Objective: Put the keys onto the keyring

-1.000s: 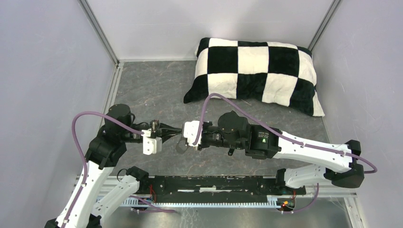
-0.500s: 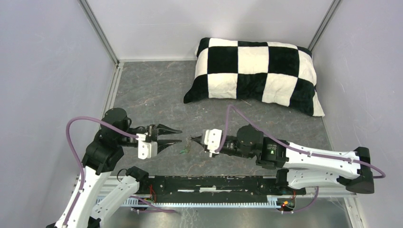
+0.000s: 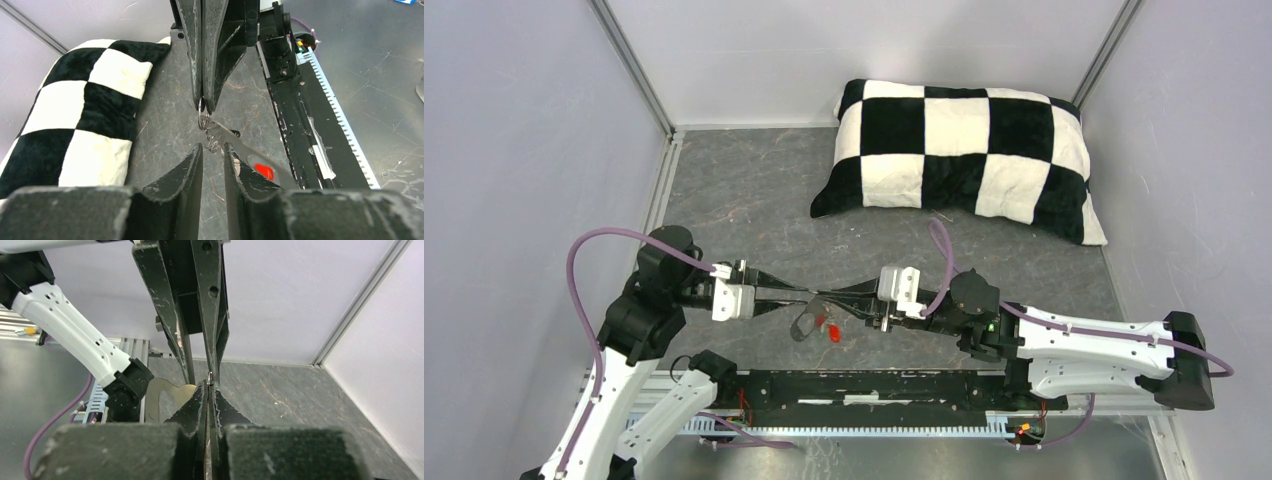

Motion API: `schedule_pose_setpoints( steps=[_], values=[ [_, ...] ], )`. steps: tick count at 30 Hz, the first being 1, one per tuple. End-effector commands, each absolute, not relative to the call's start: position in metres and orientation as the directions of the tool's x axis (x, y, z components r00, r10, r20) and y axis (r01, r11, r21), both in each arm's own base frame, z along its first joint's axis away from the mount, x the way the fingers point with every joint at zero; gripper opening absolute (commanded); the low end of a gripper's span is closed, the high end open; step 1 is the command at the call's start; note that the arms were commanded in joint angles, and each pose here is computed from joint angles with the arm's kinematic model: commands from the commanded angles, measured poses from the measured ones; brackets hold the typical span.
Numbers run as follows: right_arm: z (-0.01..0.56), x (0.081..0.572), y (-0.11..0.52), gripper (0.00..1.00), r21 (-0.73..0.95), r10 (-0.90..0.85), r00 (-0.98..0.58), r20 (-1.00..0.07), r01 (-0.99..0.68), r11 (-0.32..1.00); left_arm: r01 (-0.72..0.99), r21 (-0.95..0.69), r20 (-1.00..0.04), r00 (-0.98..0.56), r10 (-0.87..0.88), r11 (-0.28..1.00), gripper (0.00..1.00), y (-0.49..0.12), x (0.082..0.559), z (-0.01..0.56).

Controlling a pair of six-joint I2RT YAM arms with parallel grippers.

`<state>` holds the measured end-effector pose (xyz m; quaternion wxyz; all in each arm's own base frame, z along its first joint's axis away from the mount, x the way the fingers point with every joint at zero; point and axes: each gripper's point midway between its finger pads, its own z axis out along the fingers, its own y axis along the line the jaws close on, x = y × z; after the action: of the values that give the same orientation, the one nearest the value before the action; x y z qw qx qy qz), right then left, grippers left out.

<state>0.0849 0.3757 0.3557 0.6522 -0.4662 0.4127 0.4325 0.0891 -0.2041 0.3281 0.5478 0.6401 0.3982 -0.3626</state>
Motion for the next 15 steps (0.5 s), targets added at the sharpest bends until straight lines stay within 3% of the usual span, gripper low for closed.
schedule_pose_setpoints(
  steps=[1, 15],
  values=[
    [0.390, 0.078, 0.373, 0.01, -0.236, 0.314, 0.286, -0.906, -0.954, 0.186, 0.923, 0.381, -0.919, 0.384, 0.091, -0.048, 0.27, -0.205, 0.089, 0.344],
    [0.385, 0.076, 0.380, 0.01, -0.241, 0.298, 0.281, -0.912, -0.957, 0.164, 0.929, 0.365, -0.929, 0.367, 0.038, -0.054, 0.27, -0.208, 0.084, 0.353]
  ],
)
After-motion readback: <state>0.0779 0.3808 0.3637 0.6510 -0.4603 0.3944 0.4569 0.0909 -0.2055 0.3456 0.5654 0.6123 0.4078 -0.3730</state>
